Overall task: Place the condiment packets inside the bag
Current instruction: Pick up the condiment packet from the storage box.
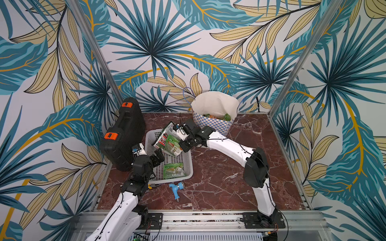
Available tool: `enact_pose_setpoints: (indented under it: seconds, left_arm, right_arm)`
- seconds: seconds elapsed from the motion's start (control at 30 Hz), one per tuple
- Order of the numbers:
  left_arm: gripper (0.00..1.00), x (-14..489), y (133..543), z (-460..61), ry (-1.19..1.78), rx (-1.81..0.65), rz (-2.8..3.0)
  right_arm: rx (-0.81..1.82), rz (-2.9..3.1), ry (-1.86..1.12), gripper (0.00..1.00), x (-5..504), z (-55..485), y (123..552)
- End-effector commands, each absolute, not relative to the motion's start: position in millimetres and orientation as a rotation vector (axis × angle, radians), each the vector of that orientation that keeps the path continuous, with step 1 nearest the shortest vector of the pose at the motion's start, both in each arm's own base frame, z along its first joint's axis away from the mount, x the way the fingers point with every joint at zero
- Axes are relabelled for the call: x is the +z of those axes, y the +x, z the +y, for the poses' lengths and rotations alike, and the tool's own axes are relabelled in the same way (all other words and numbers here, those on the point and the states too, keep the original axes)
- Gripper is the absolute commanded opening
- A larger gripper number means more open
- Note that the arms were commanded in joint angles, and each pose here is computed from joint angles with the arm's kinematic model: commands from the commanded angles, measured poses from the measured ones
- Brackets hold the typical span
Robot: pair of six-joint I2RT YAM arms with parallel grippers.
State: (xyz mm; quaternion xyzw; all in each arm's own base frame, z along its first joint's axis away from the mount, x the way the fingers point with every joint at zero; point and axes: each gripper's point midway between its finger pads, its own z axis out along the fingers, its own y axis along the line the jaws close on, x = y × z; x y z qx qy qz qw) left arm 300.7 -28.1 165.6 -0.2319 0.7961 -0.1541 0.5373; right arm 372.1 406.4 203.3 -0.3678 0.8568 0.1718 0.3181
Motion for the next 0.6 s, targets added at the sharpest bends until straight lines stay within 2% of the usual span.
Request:
enact_pose_setpoints:
  seconds: [0.0,0.33,0.57]
  left_arm:
    - [1.00,157.8,298.2,-25.5,-0.558,-0.362,1.898]
    - [1.00,157.9,297.8,-24.9,-0.560,-0.360,1.895]
    - [1.00,157.3,297.8,-25.2,-0.560,-0.361,1.897]
  right_arm:
    - [0.524,2.120,-0.817,0.00,264.3,401.7,374.2]
    - [0.464,1.900,-0.546,0.00,370.9,343.7,365.6]
    - [0.290,1.817,-0.320,0.00,411.1,278.4,380.1]
